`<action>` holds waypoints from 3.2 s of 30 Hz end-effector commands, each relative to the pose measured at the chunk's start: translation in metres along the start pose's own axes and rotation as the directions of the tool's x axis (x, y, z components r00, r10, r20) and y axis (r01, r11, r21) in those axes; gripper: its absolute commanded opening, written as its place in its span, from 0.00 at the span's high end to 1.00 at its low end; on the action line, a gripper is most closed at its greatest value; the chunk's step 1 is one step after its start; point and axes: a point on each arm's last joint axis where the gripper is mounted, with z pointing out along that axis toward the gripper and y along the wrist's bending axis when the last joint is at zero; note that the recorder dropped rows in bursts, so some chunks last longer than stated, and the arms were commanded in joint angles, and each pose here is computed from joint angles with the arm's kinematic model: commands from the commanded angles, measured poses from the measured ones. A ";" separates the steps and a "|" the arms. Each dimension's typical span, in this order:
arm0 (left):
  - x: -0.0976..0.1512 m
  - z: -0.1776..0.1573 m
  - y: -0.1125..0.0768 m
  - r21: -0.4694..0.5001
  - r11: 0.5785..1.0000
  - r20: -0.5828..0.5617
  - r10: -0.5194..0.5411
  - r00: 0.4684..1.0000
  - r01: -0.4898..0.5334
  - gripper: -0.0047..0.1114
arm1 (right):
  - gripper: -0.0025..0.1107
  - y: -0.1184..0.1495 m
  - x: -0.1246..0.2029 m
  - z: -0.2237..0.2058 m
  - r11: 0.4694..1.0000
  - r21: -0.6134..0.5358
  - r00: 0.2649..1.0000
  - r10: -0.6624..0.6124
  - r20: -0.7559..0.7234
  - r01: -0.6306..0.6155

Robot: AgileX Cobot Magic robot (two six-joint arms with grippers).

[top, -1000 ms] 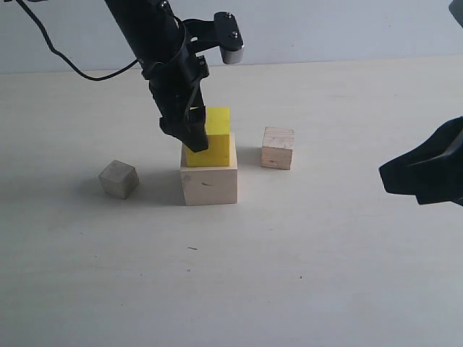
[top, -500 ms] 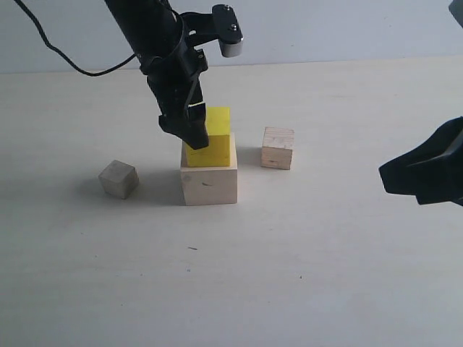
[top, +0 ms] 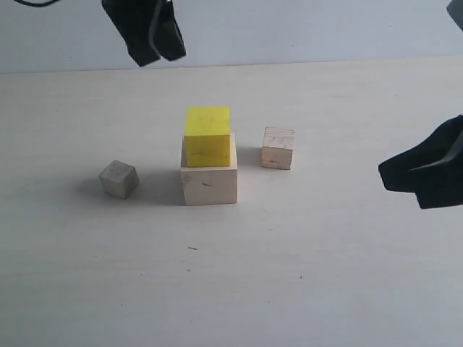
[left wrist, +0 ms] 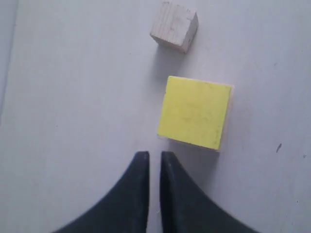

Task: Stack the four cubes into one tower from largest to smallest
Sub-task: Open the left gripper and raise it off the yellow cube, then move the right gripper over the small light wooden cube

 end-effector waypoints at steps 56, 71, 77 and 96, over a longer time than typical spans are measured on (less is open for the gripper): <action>0.185 -0.108 -0.187 -0.185 0.503 0.567 -0.647 0.510 0.844 0.96 | 0.98 -0.039 -0.154 0.108 0.868 0.336 0.925 -0.302 -0.230 0.367; 0.196 -0.081 -0.191 -0.229 0.535 0.533 -0.630 0.565 0.813 0.96 | 0.98 -0.056 -0.164 0.137 0.740 0.417 0.849 -0.458 -0.264 0.529; 0.199 -0.077 -0.196 -0.219 0.540 0.480 -0.665 0.571 0.813 0.96 | 0.98 -0.080 -0.164 0.154 0.694 0.406 0.804 -0.493 -0.333 0.594; 0.212 -0.050 -0.206 -0.212 0.536 0.422 -0.704 0.571 0.817 0.96 | 0.97 -0.150 -0.130 0.220 0.743 -0.041 0.705 -0.650 -0.283 0.668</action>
